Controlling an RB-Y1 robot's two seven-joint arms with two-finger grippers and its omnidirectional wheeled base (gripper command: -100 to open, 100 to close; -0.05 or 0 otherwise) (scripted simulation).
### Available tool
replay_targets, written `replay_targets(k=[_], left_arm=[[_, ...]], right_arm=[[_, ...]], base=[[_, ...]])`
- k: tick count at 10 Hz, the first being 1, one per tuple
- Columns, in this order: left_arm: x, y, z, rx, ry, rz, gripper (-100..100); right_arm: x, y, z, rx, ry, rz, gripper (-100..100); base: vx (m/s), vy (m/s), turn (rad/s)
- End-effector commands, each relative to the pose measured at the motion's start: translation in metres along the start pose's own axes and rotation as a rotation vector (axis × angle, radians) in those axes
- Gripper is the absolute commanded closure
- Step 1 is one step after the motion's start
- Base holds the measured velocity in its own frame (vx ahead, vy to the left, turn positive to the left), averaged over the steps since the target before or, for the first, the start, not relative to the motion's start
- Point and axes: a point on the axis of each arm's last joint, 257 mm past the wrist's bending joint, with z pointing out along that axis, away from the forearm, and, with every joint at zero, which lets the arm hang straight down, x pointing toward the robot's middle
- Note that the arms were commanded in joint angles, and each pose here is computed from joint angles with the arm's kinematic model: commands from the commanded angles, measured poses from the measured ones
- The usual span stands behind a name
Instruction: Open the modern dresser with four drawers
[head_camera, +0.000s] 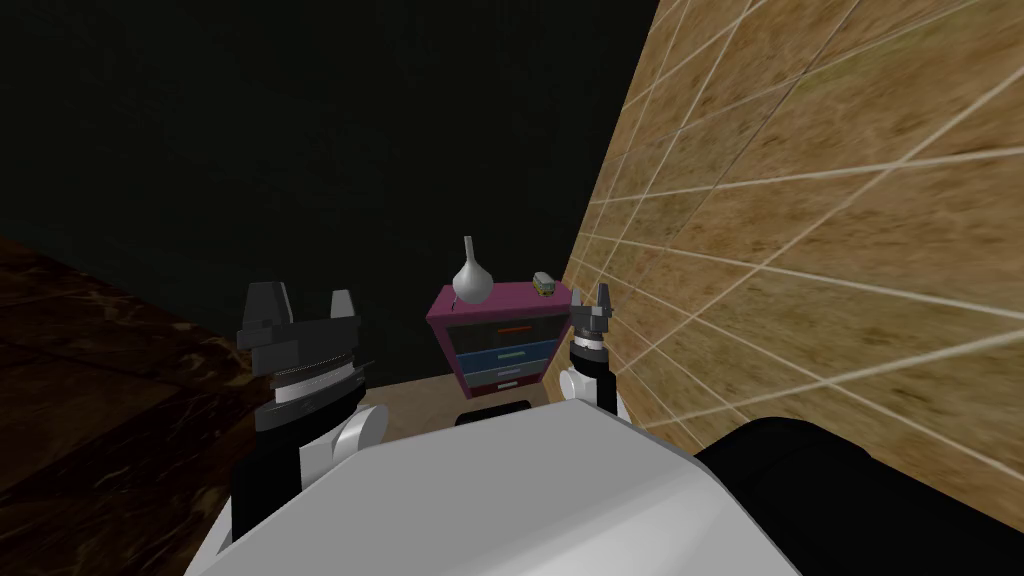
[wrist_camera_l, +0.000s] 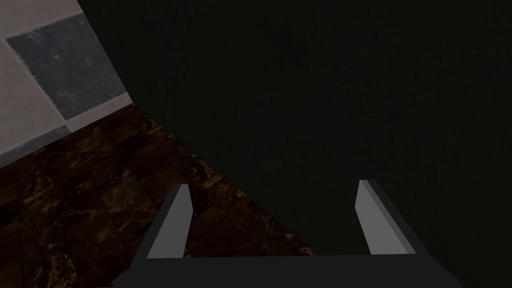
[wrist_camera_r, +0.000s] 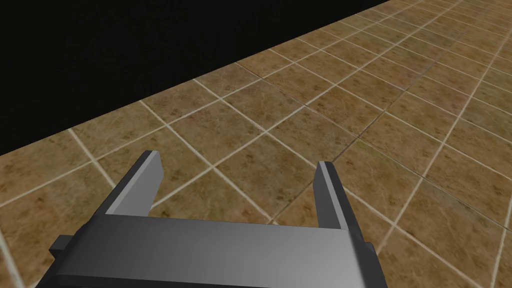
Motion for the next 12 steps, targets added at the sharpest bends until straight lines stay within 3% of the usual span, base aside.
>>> replay_targets(k=[1,9,10,12], left_arm=[[0.000,0.000,0.000,0.000,0.000,0.000,0],[0.000,0.000,0.000,0.000,0.000,0.000,0],[0.000,0.000,0.000,0.000,0.000,0.000,0],[0.000,0.000,0.000,0.000,0.000,0.000,0]], right_arm=[[0.000,0.000,0.000,0.000,0.000,0.000,0],[0.000,0.000,0.000,0.000,0.000,0.000,0],[0.007,-0.003,0.001,0.009,0.051,-0.030,-100],[0.018,-0.010,0.001,0.024,0.120,-0.088,-100]], base=[[0.000,0.000,0.000],[0.000,0.000,0.000],[0.002,0.009,-0.009],[-0.006,0.024,-0.019]])
